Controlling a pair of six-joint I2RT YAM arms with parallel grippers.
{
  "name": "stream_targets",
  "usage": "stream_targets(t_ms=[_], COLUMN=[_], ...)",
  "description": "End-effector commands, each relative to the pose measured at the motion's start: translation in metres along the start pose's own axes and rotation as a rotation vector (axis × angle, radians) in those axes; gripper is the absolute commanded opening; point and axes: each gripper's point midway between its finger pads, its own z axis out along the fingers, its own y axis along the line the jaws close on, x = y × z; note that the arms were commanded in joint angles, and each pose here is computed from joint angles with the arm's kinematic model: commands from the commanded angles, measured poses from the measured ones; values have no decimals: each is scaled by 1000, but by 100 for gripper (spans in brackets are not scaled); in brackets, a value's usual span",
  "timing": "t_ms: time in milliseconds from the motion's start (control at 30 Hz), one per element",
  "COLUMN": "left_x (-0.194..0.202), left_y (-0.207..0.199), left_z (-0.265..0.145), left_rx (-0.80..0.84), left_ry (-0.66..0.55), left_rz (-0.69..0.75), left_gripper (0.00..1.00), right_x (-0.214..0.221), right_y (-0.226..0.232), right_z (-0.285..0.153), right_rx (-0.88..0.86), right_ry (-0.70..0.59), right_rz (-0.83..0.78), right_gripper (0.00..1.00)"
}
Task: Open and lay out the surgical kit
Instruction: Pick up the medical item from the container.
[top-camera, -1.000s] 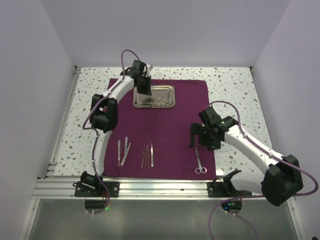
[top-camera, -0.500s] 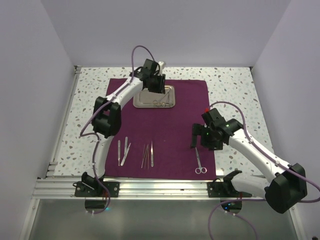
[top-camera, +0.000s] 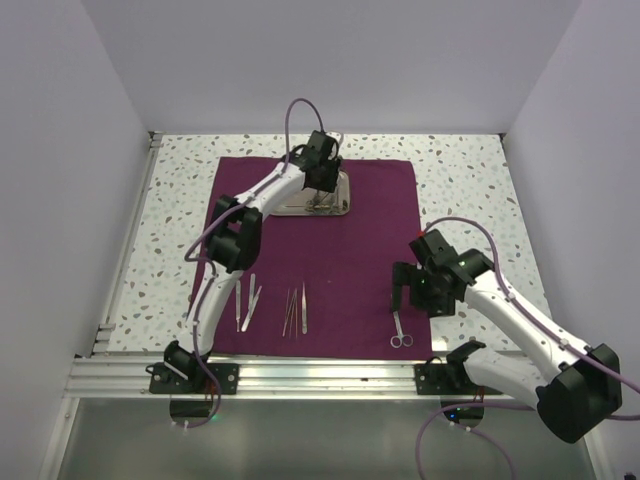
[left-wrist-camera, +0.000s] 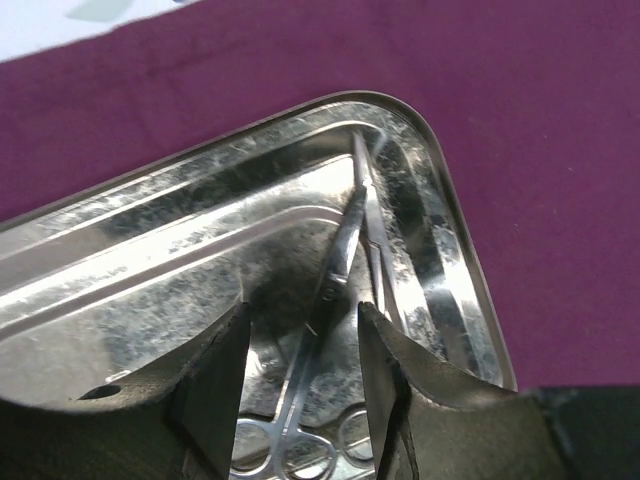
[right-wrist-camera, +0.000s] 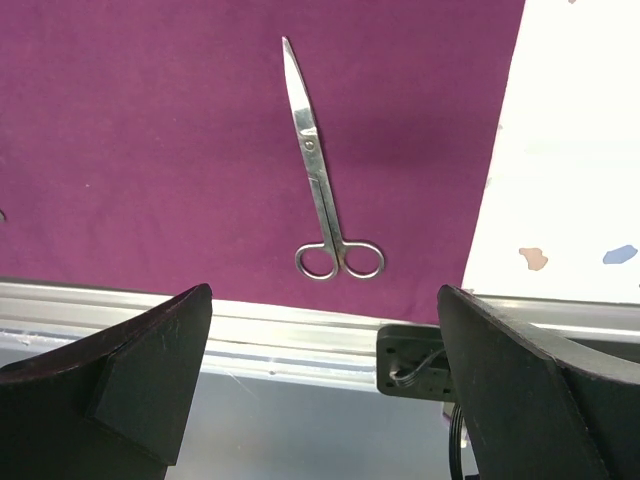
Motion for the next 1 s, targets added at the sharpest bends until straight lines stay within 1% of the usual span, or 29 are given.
stream_targets(t_ms=[0, 200, 333, 467, 533, 700, 900, 967], left_x=[-35, -13, -12, -12, -16, -42, -67, -69], left_y=[17, 36, 23, 14, 9, 1, -4, -5], left_z=[-2, 10, 3, 2, -3, -30, -52, -55], left_rx=[-83, -162, -94, -51, -30, 7, 20, 26], left_ry=[-111, -52, -75, -72, -82, -178, -230, -234], left_rz=[43, 122, 157, 150, 130, 83, 79, 81], left_gripper=[51, 50, 50, 50, 50, 50, 50, 50], right_x=[3, -4, -10, -15, -16, -13, -7, -5], right_y=[-4, 1, 5, 9, 10, 11, 8, 7], right_z=[1, 6, 14, 19, 21, 23, 23, 24], right_rx=[26, 30, 33, 32, 30, 25, 19, 17], right_ry=[11, 17, 25, 33, 38, 48, 51, 52], right_rz=[23, 16, 7, -5, -10, -12, -2, -3], right_gripper=[98, 98, 98, 99, 98, 98, 98, 99])
